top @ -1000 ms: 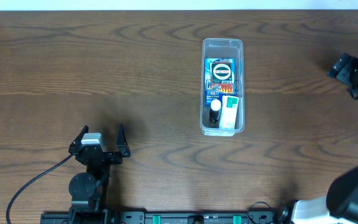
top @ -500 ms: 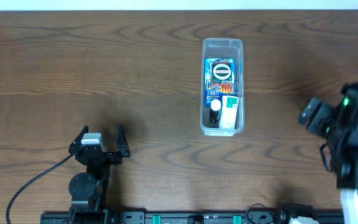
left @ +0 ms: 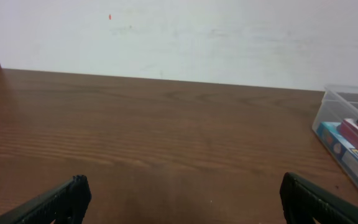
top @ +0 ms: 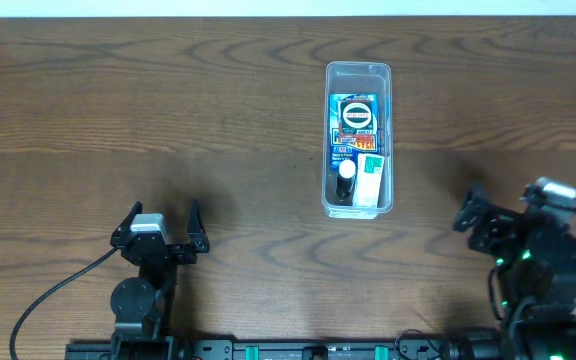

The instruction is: Pack container

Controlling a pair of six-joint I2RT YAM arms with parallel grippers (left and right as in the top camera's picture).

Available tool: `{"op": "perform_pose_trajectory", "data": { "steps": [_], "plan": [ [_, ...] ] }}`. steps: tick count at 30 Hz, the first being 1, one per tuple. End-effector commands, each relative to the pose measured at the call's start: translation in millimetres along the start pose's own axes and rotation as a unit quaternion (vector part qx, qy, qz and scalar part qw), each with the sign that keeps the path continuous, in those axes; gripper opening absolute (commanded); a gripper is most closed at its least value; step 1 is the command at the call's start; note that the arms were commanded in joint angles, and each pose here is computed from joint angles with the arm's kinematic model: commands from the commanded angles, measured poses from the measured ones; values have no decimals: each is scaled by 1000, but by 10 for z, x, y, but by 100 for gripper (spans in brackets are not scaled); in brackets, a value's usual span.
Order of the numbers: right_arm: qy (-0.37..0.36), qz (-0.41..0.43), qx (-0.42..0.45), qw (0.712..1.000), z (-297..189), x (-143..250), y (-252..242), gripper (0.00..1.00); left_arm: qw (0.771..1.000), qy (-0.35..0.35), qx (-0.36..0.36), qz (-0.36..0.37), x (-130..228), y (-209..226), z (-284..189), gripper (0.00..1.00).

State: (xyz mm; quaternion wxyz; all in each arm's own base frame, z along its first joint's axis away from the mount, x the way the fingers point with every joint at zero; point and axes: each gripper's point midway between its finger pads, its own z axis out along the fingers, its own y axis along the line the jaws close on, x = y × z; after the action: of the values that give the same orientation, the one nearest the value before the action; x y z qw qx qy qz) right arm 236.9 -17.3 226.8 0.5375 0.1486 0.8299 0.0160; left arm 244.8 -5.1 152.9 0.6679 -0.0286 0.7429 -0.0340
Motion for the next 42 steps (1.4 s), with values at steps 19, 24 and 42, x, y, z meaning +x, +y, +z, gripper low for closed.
{"op": "perform_pose_trajectory", "data": {
  "steps": [19,24,42],
  "plan": [
    [-166,-39,-148,974,303,602,287,99,1000,24,-11,4,161,48,8,98],
    [-178,-34,-133,974,295,568,212,99,1000,24,-11,4,161,49,8,98],
    [-161,-42,-114,979,345,650,125,99,1000,24,-11,4,161,48,8,98]
  ]
}}
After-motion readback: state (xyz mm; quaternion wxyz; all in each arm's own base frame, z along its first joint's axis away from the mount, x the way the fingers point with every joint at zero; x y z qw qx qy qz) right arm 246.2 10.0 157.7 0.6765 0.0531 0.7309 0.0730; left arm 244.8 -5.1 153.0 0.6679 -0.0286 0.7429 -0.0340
